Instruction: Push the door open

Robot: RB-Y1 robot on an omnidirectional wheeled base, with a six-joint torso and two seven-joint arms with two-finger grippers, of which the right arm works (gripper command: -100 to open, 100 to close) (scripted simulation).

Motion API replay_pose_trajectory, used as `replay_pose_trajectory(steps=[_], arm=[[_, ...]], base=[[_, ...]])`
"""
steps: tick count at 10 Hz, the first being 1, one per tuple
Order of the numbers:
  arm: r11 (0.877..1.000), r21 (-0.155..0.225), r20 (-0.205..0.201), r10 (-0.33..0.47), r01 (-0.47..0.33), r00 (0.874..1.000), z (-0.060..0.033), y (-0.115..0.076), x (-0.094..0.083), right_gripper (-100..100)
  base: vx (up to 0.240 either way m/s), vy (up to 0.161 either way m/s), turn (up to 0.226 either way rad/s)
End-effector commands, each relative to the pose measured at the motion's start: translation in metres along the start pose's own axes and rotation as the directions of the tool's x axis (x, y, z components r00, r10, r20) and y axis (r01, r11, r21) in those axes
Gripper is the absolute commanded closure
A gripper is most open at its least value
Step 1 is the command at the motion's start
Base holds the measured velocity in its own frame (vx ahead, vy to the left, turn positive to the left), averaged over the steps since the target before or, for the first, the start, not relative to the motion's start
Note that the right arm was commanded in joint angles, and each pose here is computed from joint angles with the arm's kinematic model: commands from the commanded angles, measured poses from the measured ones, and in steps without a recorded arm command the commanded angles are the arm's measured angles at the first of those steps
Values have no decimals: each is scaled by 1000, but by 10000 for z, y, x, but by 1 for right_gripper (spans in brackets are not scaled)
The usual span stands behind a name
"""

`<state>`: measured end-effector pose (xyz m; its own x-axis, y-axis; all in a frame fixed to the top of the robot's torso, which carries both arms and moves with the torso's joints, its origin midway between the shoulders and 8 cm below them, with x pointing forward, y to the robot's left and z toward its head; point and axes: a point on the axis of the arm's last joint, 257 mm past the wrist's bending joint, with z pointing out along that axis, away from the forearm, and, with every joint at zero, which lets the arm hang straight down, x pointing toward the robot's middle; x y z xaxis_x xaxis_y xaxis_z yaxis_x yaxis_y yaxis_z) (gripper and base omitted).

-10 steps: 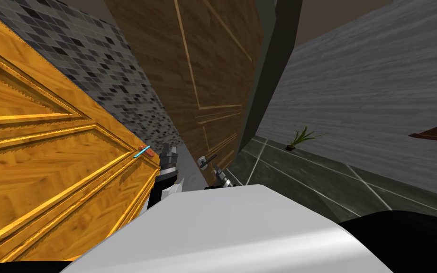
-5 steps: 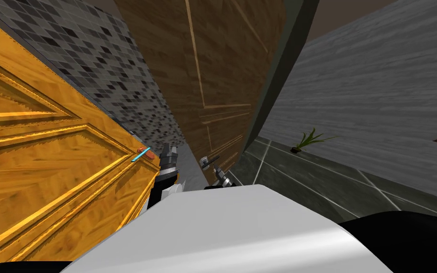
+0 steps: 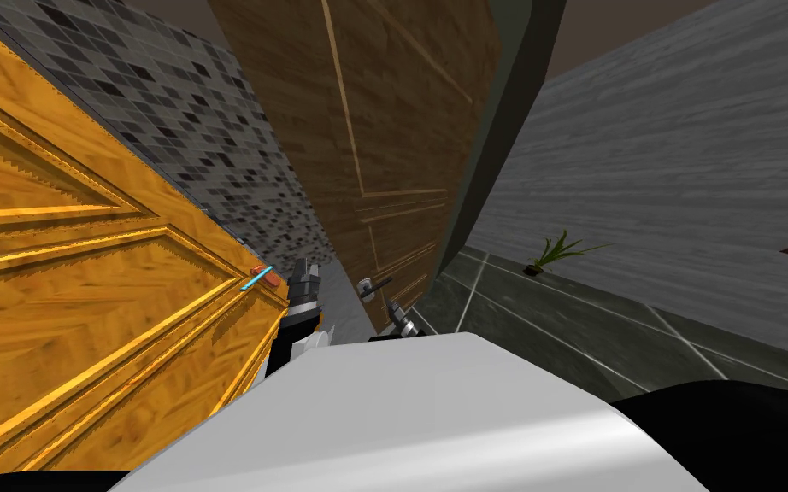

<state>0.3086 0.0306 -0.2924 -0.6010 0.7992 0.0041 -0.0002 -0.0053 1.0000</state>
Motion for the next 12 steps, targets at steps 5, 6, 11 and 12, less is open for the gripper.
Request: replay_pose_trajectory(steps=[5, 6, 11, 12], arm=[[1000, 3, 49, -3, 3, 999, -2, -13, -171, -100], [1000, 4, 55, -5, 4, 998, 32, -16, -196, -100], [1000, 4, 70, -6, 6, 998, 162, -6, -256, -100], [1000, 3, 73, -6, 6, 997, 186, -2, -266, -100]], base=[[-120, 29, -120], [87, 71, 46], [189, 132, 28], [174, 113, 32]])
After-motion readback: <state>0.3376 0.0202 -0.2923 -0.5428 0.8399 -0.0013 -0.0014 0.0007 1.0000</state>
